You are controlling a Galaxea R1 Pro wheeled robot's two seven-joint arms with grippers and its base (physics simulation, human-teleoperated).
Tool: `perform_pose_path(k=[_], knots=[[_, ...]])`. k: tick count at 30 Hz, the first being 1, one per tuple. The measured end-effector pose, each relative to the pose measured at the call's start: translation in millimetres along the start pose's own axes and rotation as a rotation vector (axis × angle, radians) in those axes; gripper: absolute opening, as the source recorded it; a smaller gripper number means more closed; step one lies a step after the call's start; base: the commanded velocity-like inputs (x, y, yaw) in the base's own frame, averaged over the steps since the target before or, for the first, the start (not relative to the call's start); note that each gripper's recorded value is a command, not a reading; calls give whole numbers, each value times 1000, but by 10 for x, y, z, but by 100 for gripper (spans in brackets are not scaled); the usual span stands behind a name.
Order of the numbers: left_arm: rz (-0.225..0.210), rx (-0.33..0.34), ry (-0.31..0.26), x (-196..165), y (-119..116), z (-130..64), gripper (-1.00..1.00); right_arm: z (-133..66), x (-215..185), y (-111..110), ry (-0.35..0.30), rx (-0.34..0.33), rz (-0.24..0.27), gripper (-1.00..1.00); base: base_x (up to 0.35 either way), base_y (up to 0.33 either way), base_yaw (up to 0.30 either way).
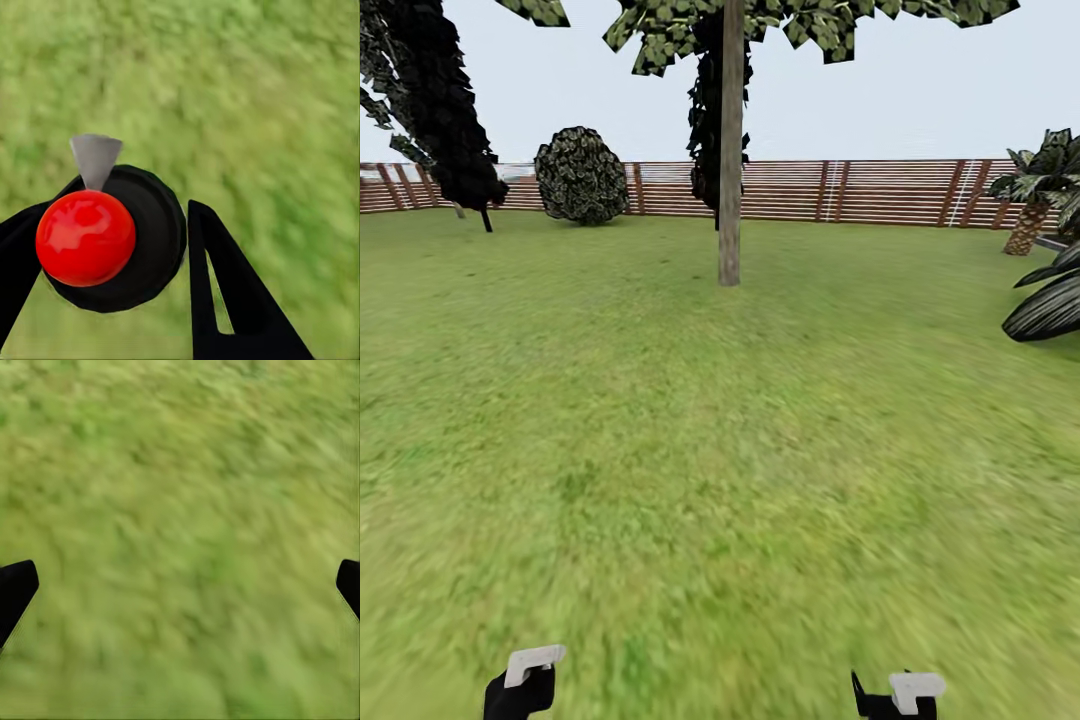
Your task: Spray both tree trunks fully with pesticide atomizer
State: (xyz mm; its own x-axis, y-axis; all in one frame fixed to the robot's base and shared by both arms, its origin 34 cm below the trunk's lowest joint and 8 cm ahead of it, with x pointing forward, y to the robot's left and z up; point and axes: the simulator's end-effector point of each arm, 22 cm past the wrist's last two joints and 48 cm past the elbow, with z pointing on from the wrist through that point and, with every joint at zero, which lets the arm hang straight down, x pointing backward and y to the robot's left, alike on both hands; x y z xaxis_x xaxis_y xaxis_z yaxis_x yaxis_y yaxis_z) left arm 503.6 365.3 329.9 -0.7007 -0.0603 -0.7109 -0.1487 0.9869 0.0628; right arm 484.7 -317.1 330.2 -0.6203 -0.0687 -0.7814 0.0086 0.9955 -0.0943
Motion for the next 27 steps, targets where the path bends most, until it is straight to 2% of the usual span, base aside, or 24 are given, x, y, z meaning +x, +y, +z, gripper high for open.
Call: perform_pose_path(k=[27], knots=[[0, 0, -2, -7, 2, 1, -100, 0, 0, -1, 0, 1, 1, 100, 338, 0, 0]])
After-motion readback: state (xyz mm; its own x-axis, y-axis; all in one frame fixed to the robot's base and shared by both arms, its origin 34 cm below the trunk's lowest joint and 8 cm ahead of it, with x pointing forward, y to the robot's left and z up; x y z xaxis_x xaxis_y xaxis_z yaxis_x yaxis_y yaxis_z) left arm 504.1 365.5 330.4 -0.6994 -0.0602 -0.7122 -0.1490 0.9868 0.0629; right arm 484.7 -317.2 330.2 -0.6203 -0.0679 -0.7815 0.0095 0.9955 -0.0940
